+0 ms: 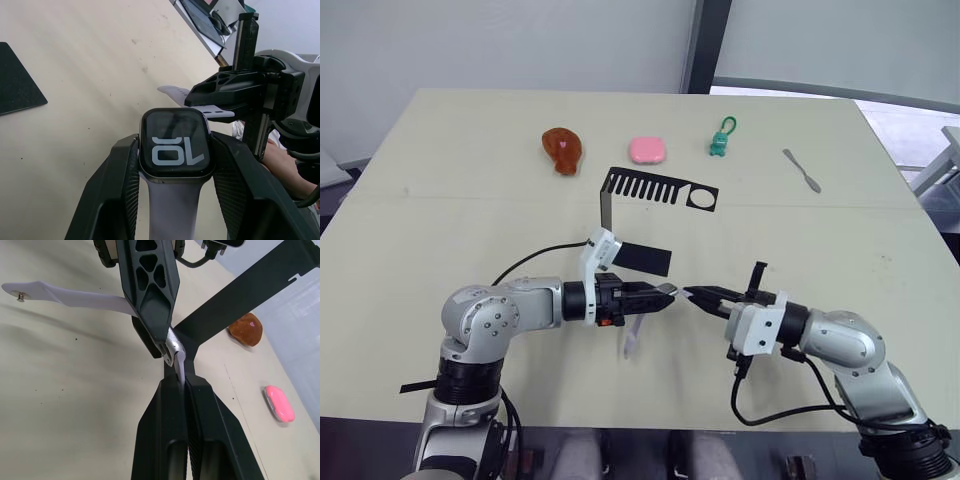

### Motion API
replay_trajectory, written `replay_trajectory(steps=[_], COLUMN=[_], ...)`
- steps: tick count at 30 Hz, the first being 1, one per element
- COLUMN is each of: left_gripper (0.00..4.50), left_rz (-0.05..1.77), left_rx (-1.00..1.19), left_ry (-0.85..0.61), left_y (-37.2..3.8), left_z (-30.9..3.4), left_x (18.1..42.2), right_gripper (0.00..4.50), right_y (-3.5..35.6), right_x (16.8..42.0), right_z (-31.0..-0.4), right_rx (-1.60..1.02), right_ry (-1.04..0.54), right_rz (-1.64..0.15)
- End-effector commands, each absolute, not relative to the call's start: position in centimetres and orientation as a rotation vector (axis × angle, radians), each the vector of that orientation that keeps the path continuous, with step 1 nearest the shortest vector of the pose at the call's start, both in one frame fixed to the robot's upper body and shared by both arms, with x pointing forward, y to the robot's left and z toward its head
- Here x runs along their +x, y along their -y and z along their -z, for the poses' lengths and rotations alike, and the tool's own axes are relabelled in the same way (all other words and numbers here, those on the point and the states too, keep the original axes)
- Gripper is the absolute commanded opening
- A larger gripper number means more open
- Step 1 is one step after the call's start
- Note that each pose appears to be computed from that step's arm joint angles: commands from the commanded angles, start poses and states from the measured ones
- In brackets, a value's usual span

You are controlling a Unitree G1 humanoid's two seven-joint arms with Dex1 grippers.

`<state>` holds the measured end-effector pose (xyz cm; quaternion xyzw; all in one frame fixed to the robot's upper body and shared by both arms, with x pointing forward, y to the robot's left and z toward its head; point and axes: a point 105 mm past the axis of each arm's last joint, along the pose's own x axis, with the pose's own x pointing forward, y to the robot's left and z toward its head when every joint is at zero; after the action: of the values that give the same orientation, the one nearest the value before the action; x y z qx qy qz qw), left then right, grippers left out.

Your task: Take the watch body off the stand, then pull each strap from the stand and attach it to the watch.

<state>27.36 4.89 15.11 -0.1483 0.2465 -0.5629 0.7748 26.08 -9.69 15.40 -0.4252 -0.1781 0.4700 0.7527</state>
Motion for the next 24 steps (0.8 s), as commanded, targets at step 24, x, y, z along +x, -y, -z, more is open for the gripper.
replay_trajectory(steps=[24], left_gripper=[1.59], left_rz=[1.327], left_rx=[-0.304], left_ry=[-0.504], left_y=[-2.59], left_z=[-16.1], left_x=[26.05], right_gripper=[0.0], right_y=[7.55], right_x=[25.69], right_z=[-17.01], right_rx=[-0.915], right_ry=[0.502], right_rz=[-1.036])
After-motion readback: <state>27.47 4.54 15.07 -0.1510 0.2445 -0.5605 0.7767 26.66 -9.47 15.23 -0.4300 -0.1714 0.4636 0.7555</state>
